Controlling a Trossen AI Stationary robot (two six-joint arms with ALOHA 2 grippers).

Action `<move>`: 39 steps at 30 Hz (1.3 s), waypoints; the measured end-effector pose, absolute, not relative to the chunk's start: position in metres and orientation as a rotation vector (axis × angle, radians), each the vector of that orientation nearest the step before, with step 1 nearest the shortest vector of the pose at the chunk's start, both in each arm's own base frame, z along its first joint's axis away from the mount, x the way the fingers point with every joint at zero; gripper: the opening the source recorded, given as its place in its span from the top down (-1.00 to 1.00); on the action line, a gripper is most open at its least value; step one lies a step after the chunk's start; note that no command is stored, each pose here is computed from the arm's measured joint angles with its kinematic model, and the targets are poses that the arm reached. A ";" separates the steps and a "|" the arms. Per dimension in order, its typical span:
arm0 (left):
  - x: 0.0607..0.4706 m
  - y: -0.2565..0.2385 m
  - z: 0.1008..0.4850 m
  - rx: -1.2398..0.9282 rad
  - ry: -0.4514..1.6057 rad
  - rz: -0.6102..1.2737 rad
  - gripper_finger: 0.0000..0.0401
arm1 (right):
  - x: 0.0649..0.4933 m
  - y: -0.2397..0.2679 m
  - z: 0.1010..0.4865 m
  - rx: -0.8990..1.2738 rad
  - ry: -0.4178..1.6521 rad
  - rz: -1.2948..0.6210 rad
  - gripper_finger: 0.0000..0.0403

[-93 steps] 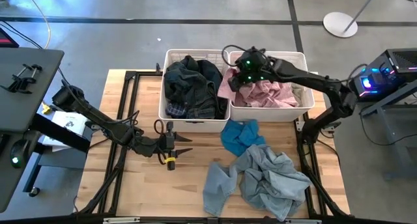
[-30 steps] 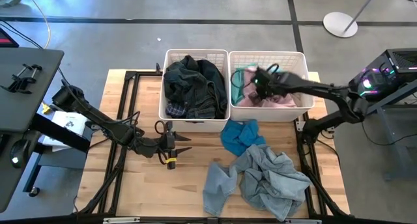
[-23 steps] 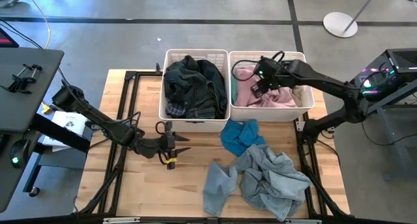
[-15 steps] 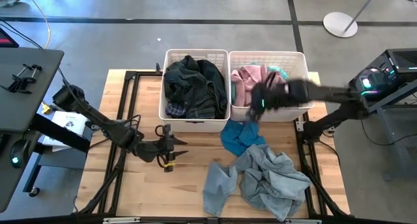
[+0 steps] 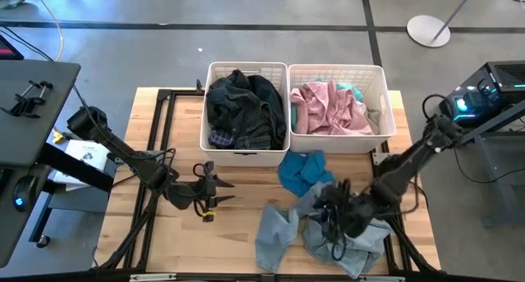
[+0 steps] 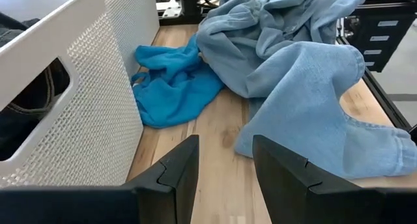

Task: Sort clothes
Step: Put the blue shirts into the right white bin

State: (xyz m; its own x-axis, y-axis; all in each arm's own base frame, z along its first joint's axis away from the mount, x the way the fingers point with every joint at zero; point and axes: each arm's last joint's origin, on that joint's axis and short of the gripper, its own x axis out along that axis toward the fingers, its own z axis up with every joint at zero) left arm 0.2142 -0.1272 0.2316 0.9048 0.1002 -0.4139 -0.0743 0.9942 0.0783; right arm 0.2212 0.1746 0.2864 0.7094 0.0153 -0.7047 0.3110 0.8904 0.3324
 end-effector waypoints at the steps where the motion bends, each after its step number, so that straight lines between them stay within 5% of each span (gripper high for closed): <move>1: 0.214 -0.127 0.232 0.063 0.431 0.090 0.32 | 0.219 0.174 0.277 0.484 0.784 -0.201 0.16; 12: 0.215 -0.127 0.233 0.096 0.422 0.080 0.32 | 0.243 0.116 0.237 0.401 0.820 -0.415 -0.14; 23: 0.215 -0.127 0.233 0.078 0.417 0.094 0.32 | 0.282 0.068 0.170 0.318 1.093 -0.632 -0.12; 27: 0.215 -0.127 0.234 0.074 0.409 0.094 0.32 | 0.289 0.065 0.138 0.289 1.225 -0.646 0.11; 34: 0.216 -0.127 0.235 0.068 0.397 0.100 0.32 | 0.293 0.068 0.116 0.201 1.295 -0.641 0.89; 39: 0.216 -0.127 0.235 0.077 0.397 0.101 0.32 | 0.291 0.076 0.154 0.234 1.206 -0.578 0.88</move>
